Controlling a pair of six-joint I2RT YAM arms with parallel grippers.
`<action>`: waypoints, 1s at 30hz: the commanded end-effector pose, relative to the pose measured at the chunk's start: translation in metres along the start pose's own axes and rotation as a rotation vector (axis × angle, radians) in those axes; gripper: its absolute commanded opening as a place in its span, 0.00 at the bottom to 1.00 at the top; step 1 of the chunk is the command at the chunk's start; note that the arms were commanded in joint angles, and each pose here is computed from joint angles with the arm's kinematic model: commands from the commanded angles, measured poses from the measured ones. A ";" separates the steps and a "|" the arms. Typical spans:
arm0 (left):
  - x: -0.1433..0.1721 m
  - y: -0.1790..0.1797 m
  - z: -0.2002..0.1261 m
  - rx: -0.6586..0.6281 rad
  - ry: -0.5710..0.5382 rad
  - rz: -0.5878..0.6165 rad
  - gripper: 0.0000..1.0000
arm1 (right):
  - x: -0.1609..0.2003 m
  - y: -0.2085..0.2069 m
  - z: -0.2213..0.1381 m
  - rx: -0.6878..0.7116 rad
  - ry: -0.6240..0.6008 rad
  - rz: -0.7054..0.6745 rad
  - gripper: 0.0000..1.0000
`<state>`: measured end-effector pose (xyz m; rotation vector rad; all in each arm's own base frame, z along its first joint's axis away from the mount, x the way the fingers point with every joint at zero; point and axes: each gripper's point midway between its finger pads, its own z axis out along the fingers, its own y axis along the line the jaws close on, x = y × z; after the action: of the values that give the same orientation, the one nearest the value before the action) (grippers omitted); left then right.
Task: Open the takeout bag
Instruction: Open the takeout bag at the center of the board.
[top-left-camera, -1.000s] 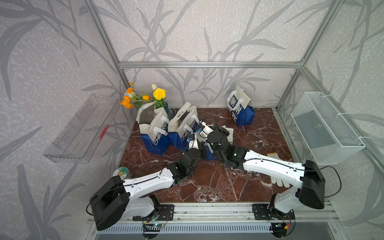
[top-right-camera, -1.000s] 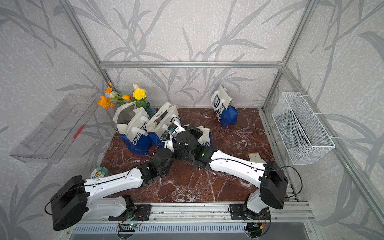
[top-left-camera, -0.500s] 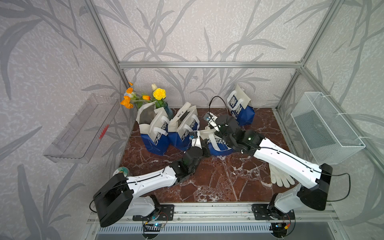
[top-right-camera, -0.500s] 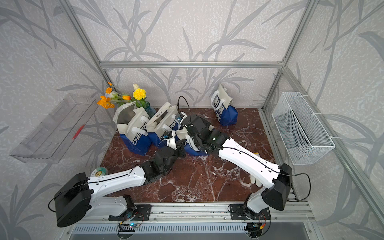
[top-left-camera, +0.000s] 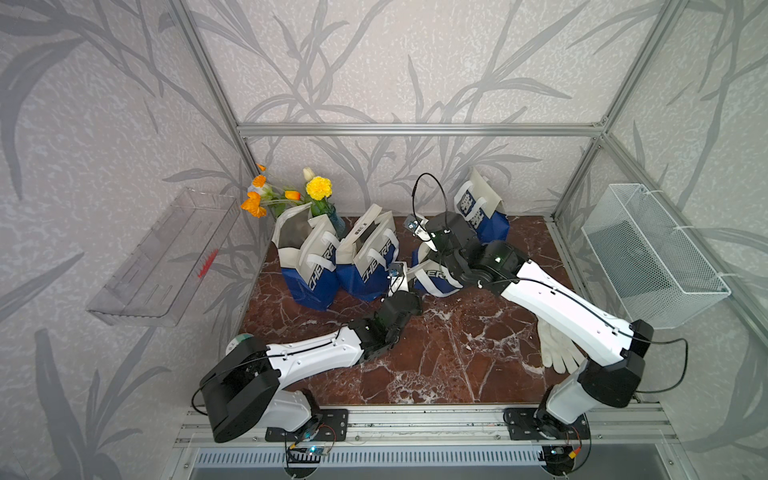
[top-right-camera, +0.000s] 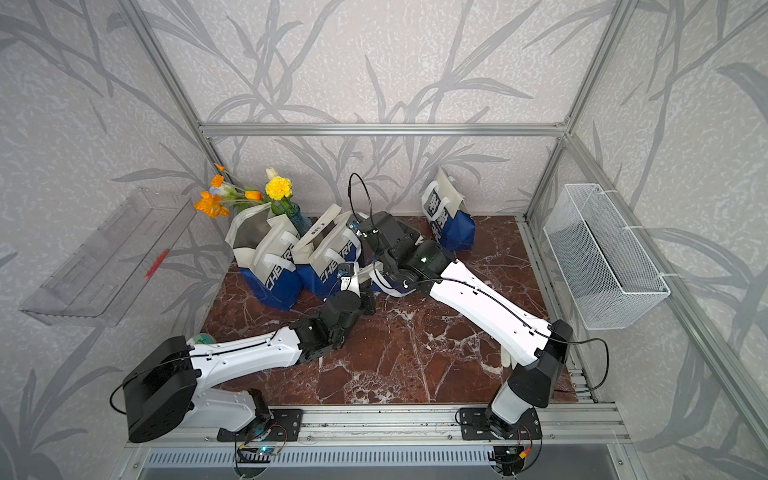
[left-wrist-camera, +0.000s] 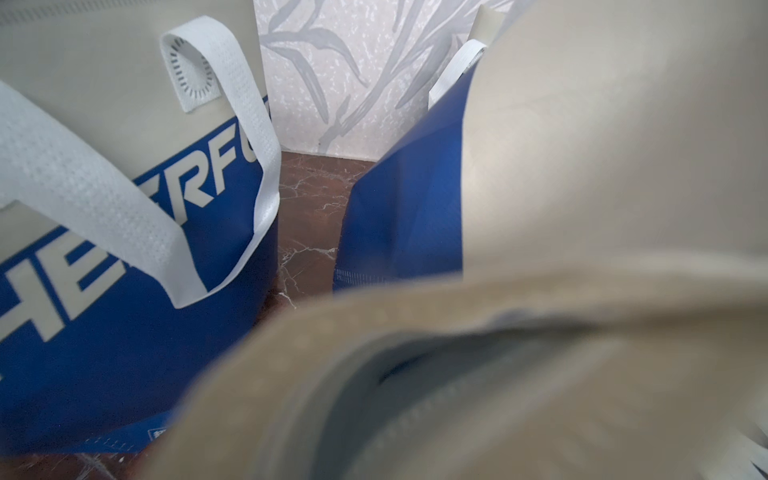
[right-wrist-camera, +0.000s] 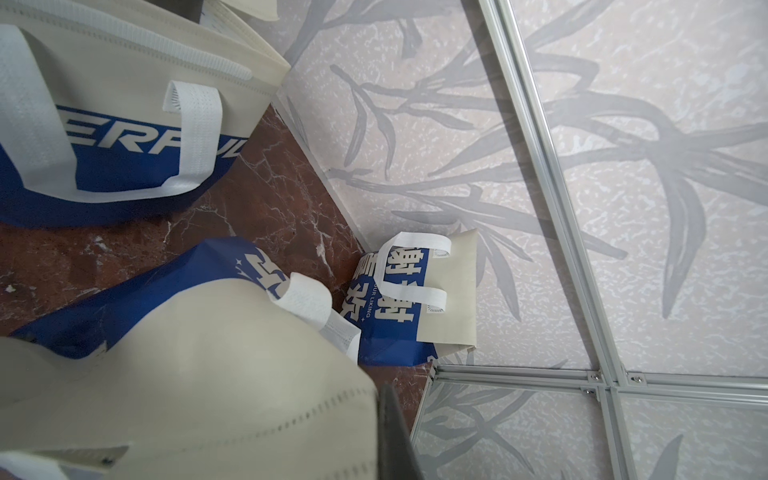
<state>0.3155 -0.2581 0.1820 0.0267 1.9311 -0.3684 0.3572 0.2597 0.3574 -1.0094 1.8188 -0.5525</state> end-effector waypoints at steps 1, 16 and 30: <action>0.072 0.051 -0.004 -0.167 0.240 0.214 0.00 | -0.012 -0.068 -0.032 0.142 -0.077 0.230 0.05; 0.015 0.008 -0.020 -0.011 0.189 0.097 0.00 | 0.047 0.005 -0.036 -0.053 -0.111 0.497 0.65; -0.010 -0.008 -0.029 0.052 0.158 0.027 0.00 | 0.034 0.045 -0.041 -0.188 -0.155 0.399 0.72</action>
<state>0.2910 -0.2541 0.1821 0.1372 2.1025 -0.3631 0.2992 0.2462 0.3271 -0.7238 1.9129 -0.0918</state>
